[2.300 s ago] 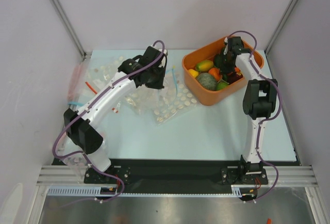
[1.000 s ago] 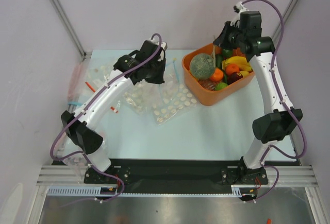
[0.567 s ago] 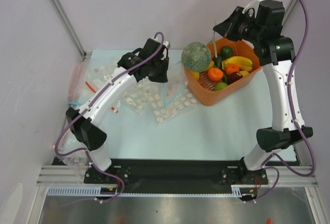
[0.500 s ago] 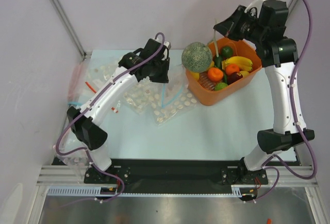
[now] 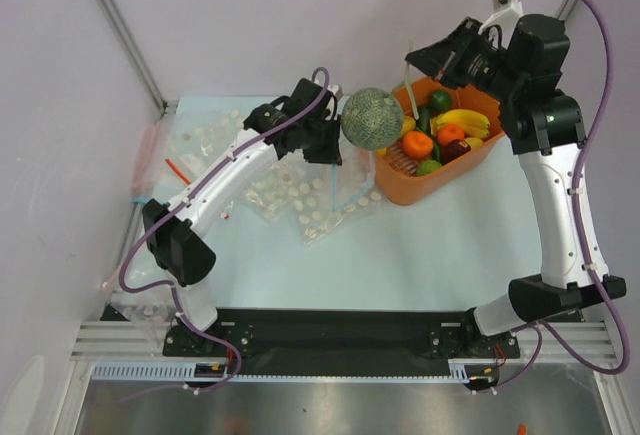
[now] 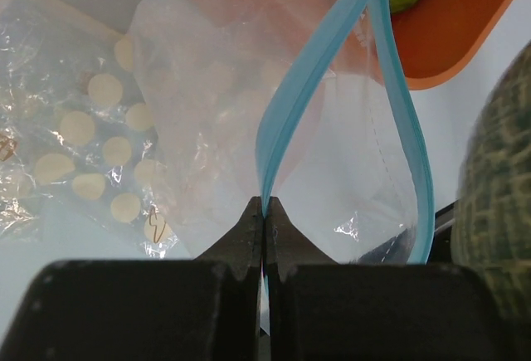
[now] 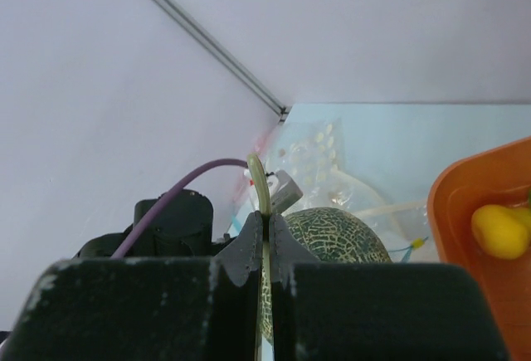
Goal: Place the food in the zip-top bag and seal the zipper
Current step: Place the fake fruit in the zipper food storage bag, then pick up the fake fruit from the bin, then place the fake fruit in the zipper food storage bag.
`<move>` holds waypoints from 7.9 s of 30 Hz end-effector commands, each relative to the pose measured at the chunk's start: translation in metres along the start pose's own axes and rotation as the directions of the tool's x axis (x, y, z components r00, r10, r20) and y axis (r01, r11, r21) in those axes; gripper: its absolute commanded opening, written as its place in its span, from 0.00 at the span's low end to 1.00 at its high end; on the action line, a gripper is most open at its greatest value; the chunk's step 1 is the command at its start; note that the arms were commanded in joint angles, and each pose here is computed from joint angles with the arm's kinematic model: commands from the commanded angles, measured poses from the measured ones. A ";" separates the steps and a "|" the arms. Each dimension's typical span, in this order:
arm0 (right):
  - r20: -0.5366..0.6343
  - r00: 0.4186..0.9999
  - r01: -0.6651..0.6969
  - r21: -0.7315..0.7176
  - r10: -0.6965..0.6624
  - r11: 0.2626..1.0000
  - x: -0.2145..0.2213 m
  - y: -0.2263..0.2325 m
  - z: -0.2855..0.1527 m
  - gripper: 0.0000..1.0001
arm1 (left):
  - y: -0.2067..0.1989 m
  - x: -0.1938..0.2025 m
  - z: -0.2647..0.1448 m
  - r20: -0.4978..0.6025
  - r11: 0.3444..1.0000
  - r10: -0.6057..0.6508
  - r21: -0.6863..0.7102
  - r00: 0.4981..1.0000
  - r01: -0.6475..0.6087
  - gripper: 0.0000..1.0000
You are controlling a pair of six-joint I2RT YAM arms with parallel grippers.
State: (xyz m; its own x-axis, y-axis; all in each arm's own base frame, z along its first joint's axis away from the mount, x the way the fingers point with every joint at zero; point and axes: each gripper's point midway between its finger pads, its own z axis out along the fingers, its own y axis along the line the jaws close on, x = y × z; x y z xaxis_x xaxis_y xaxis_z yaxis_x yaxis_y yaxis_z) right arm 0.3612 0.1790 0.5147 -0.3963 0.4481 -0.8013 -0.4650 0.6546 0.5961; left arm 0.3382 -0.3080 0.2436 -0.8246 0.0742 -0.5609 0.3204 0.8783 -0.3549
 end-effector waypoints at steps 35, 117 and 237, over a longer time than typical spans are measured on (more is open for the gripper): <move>-0.109 0.985 -0.120 0.128 0.134 0.985 0.140 -0.068 0.015 0.00 | -0.032 -0.020 -0.024 0.084 0.960 -0.177 0.232 0.981 0.153 0.00; -0.268 0.963 0.211 0.675 -0.032 0.707 0.142 -0.248 0.052 0.82 | -0.010 -0.018 -0.112 0.164 0.989 -0.013 0.146 0.986 -0.011 0.01; -0.413 0.910 0.176 0.346 -0.019 0.922 0.235 -0.088 -0.018 0.67 | -0.019 -0.036 -0.054 0.049 0.967 -0.141 0.223 0.989 0.126 0.00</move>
State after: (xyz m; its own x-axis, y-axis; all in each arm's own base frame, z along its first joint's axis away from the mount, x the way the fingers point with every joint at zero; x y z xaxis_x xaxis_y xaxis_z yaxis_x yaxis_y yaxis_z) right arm 0.3030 0.2265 0.2868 -0.6403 0.1493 -0.7535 -0.2826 0.8663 0.4119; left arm 0.3335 -0.2970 0.2902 -0.8619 -0.0441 -0.5052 0.2805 0.7886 -0.5473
